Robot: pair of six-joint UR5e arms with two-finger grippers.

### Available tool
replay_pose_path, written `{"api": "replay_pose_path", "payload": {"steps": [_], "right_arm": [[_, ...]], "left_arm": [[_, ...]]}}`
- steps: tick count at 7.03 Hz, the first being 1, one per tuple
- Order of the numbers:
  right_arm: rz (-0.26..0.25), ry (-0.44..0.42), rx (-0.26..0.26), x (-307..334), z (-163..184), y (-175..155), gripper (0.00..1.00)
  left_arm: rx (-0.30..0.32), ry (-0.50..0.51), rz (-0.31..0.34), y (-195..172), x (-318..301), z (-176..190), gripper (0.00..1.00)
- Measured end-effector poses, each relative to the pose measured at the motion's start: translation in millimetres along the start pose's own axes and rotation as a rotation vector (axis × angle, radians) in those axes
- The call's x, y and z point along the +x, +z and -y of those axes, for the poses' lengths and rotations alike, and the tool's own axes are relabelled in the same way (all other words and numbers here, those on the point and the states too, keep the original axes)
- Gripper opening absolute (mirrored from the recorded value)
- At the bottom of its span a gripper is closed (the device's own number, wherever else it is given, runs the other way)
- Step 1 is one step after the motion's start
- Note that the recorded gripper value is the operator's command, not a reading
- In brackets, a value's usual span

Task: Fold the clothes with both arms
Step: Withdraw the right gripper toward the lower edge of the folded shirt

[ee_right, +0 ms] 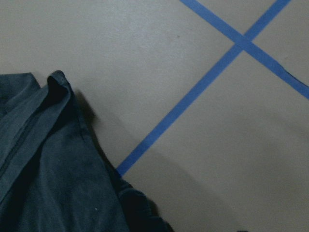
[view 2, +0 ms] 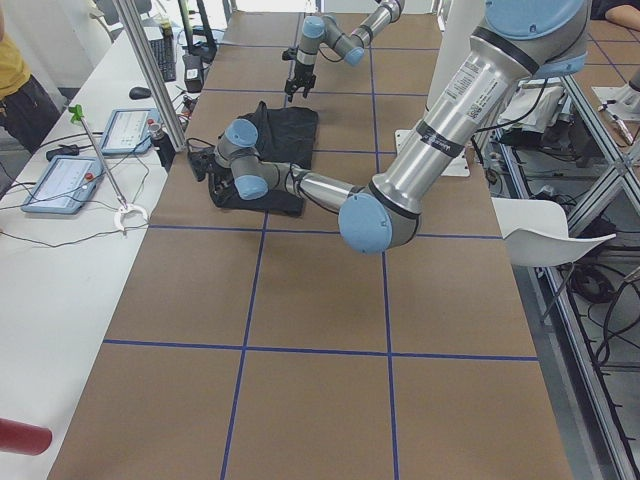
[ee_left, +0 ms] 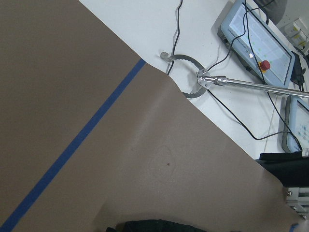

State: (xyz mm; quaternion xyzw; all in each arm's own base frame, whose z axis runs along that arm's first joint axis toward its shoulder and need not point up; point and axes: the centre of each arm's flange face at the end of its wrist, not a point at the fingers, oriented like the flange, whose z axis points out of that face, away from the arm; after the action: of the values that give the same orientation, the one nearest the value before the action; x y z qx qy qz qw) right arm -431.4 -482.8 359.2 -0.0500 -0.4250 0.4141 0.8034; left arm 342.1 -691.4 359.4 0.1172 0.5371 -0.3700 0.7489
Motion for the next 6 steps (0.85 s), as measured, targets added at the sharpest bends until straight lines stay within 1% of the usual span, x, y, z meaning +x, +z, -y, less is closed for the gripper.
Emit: {"api": "replay_pose_path", "payload": {"steps": [1,3,4,5,6], "right_arm": [[0.019,0.029,-0.021,16.6,-8.0,-1.5,0.88],[0.027,0.029,-0.041,30.1,-37.0,3.8,0.84],[0.027,0.022,-0.044,31.7,-48.2,6.9,0.76],[0.024,0.015,-0.049,33.8,-55.9,9.8,0.70],[0.022,0.009,-0.051,34.1,-59.6,11.5,0.68]], "left_arm": [[0.016,0.002,-0.007,-1.7,2.4,0.5,0.87],[0.032,0.004,-0.013,-3.1,3.9,1.2,0.87],[0.034,0.005,-0.012,-2.8,3.8,1.0,0.87],[0.035,0.005,-0.011,-2.7,3.8,1.0,0.87],[0.036,0.005,-0.010,-2.7,3.3,1.3,0.87]]}}
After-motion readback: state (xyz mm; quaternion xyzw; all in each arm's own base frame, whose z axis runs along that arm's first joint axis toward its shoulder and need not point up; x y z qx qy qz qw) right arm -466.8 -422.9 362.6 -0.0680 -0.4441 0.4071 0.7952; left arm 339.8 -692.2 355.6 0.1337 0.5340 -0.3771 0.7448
